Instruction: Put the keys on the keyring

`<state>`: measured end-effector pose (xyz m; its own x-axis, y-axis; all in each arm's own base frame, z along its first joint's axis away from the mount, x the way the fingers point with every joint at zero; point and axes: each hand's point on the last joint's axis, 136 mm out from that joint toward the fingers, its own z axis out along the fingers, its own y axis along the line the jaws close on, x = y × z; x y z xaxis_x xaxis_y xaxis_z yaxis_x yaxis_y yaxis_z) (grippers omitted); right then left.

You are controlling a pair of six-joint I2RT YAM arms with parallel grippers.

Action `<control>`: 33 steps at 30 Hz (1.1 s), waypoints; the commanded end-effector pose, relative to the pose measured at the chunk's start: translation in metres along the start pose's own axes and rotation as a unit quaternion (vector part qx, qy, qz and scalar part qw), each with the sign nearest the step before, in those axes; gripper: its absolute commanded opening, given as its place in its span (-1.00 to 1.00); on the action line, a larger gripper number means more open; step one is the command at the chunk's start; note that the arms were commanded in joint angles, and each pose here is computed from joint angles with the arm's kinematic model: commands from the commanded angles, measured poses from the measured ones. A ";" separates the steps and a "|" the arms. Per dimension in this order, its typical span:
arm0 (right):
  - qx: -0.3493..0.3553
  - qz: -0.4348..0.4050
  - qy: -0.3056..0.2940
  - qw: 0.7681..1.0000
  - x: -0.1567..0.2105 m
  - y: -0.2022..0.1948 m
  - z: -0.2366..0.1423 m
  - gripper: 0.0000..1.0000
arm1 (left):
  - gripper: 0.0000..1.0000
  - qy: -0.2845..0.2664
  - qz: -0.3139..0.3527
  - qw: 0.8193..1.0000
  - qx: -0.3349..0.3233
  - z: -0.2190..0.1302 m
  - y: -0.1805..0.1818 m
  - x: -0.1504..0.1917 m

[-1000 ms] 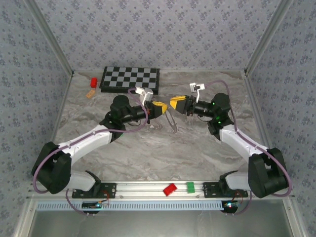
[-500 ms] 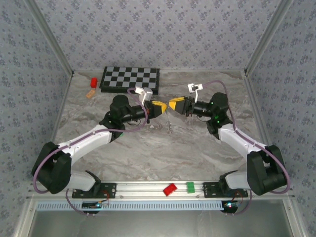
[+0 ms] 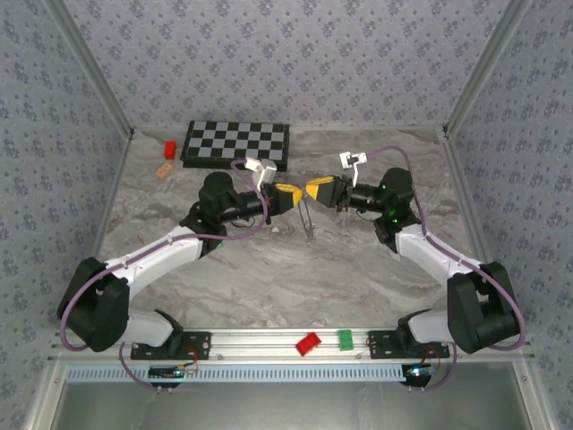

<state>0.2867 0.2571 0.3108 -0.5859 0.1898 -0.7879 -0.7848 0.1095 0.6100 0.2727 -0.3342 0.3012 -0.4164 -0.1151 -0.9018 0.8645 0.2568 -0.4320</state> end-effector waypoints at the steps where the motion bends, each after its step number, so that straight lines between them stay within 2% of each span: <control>1: -0.027 -0.014 0.009 1.000 -0.005 0.015 0.003 -0.53 | -1.00 -0.051 0.045 0.998 0.019 -0.002 -0.014 -0.040; 16: -0.058 -0.020 0.012 0.998 -0.004 0.031 0.003 -0.55 | -1.00 -0.048 0.034 0.998 0.007 0.000 -0.002 -0.038; 23: -0.067 -0.022 0.017 0.997 -0.002 0.035 0.005 -0.65 | -1.00 -0.050 0.030 0.998 0.011 0.001 -0.001 -0.039; 33: -0.053 -0.018 0.019 0.998 0.001 0.026 0.007 -0.65 | -1.00 -0.051 0.027 0.998 0.015 -0.001 -0.003 -0.038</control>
<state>0.2779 0.2616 0.3187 -0.5968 0.1837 -0.7811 -0.7872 0.0544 0.6143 0.2801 -0.3327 0.3113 -0.3947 -0.1456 -0.9072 0.8737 0.2459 -0.4197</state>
